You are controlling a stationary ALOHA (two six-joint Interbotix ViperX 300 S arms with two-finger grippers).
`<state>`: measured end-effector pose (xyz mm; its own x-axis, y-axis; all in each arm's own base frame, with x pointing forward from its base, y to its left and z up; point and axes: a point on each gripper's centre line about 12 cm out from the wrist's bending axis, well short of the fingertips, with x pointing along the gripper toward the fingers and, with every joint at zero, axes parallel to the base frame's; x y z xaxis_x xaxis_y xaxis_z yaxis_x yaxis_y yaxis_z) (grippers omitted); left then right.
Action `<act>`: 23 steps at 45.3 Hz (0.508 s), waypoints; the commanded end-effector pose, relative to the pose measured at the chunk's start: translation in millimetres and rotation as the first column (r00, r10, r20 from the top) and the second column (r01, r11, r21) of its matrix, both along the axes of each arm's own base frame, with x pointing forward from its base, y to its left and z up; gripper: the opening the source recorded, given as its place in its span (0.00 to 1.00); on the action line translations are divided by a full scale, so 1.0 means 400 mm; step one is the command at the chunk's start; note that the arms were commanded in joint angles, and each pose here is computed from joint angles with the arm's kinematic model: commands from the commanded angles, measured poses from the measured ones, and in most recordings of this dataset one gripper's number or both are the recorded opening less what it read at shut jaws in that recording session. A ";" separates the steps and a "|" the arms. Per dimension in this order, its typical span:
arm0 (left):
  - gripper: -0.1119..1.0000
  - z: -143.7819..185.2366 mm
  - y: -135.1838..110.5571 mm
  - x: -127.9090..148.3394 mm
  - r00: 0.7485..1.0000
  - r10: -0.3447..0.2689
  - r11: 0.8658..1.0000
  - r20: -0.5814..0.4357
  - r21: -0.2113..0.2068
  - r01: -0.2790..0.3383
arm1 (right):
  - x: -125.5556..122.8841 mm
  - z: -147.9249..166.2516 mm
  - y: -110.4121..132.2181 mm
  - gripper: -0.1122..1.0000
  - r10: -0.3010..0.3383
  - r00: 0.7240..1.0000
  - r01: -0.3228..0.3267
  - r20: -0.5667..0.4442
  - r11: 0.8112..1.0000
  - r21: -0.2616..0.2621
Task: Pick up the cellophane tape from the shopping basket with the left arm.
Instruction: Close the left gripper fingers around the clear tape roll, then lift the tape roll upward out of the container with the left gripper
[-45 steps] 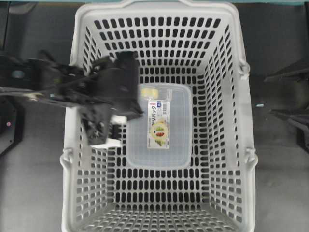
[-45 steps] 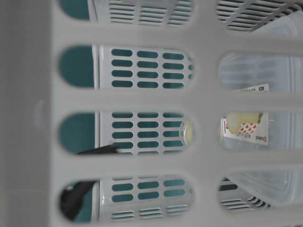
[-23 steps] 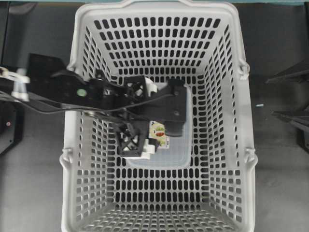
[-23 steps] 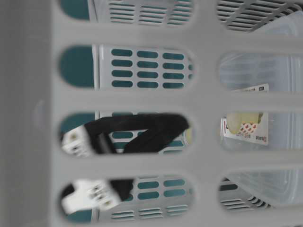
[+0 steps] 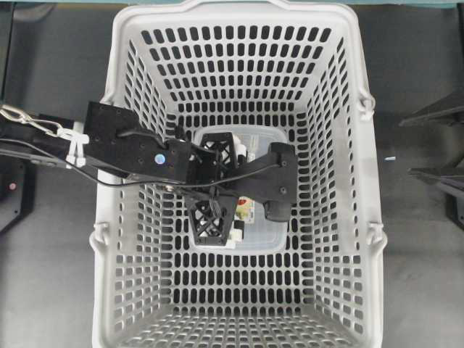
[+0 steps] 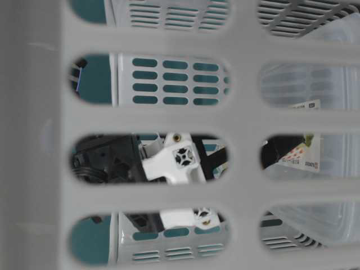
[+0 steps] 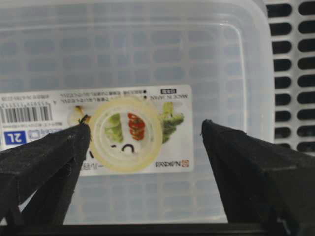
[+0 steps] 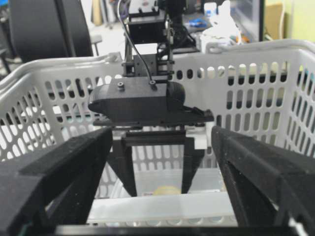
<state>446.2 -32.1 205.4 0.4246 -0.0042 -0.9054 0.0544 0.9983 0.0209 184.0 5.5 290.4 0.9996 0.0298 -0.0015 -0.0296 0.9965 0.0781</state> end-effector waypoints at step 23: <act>0.91 0.033 -0.015 0.017 0.999 -0.017 1.000 0.034 0.002 0.017 | 0.003 0.015 0.003 0.80 0.006 1.000 -0.006 0.015 1.000 0.004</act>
